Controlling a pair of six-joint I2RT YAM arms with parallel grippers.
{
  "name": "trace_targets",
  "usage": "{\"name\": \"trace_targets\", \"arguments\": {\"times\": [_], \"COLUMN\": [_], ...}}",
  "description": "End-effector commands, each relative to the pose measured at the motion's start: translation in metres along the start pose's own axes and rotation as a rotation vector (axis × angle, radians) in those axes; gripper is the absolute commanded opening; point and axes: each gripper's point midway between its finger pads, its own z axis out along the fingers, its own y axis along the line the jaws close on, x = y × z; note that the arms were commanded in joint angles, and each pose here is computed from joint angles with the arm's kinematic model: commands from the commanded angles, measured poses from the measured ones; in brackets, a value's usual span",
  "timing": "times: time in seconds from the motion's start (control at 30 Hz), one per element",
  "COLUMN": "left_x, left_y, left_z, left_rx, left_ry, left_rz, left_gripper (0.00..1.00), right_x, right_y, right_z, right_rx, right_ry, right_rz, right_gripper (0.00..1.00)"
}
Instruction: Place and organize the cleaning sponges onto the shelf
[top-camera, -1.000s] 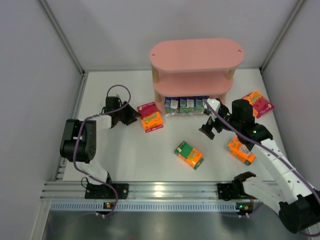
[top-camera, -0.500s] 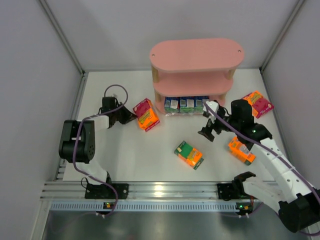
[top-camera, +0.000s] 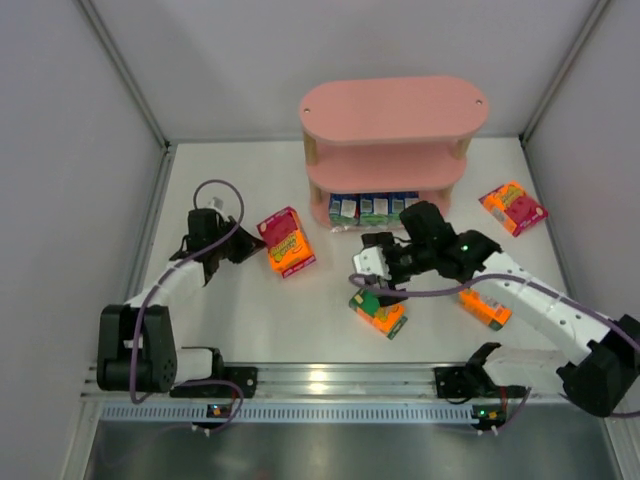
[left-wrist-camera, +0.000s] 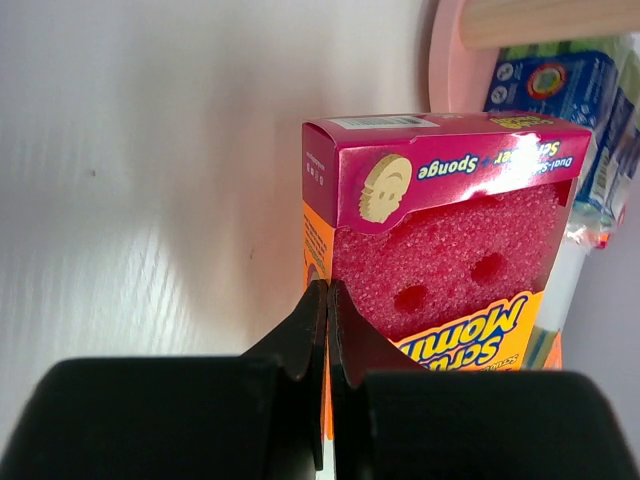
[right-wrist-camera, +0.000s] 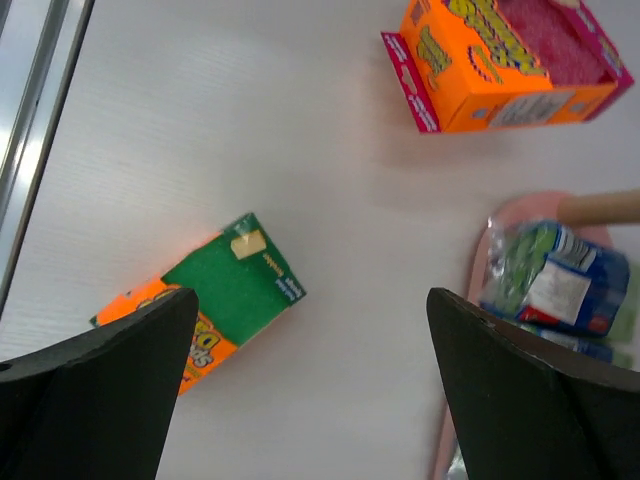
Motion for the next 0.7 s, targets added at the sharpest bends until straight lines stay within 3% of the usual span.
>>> {"name": "trace_targets", "arguments": {"times": [0.0,0.1,0.3,0.67], "left_x": [0.017,0.031,0.054,0.075], "left_y": [0.0,-0.002,-0.01,-0.016], "left_z": [-0.019,-0.033,-0.06,-0.076], "left_rx": [0.008,0.029,0.076,0.122], "left_ry": [0.039,0.063,0.102,0.134], "left_rz": [-0.009,-0.014,-0.016,-0.027], "left_gripper": [0.0,0.0,0.0,0.0], "right_x": [-0.036,-0.067,-0.11,-0.106], "right_y": [-0.021,-0.02,-0.011,-0.027], "right_z": [0.021,0.051,0.112,0.156], "right_rx": [0.01,-0.035,-0.114,-0.055], "right_ry": [0.075,0.105,0.129,0.237], "right_rz": [-0.248,-0.385,-0.485,-0.479], "right_gripper": [1.0,1.0,0.99,0.98]}}
